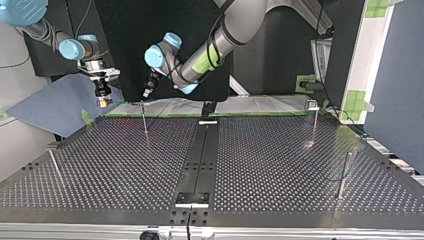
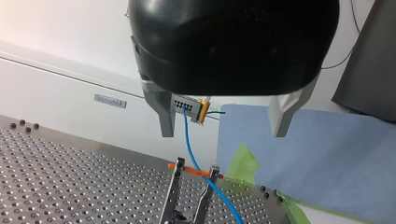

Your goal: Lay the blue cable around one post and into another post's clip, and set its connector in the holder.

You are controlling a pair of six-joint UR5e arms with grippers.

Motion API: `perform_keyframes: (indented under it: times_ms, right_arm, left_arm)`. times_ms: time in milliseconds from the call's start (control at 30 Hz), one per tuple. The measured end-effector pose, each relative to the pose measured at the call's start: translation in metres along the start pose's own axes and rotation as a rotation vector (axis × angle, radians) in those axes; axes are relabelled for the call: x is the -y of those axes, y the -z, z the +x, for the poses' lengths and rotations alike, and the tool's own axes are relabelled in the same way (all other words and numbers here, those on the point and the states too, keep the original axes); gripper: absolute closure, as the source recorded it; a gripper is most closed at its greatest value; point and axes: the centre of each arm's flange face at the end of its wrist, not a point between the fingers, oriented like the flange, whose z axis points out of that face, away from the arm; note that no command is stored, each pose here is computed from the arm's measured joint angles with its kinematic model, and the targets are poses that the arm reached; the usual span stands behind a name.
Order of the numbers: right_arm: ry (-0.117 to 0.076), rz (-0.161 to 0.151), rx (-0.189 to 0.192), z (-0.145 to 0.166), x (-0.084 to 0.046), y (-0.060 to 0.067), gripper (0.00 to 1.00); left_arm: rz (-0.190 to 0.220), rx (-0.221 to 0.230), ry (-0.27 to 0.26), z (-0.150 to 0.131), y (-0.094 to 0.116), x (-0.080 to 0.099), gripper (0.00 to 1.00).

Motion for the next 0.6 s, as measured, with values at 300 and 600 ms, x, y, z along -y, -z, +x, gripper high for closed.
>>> perform_keyframes:
  times_ms: [300,600]
  right_arm:
    - [-0.001,0.0,0.001,-0.0001,0.0003,0.0001,1.0]
    - [-0.001,0.001,0.001,-0.0002,0.0009,-0.0001,1.0]
  left_arm:
    - [-0.007,0.001,0.001,0.0009,0.0022,0.004,0.0]
    - [-0.012,0.0,0.002,0.0011,0.0026,0.004,0.0]
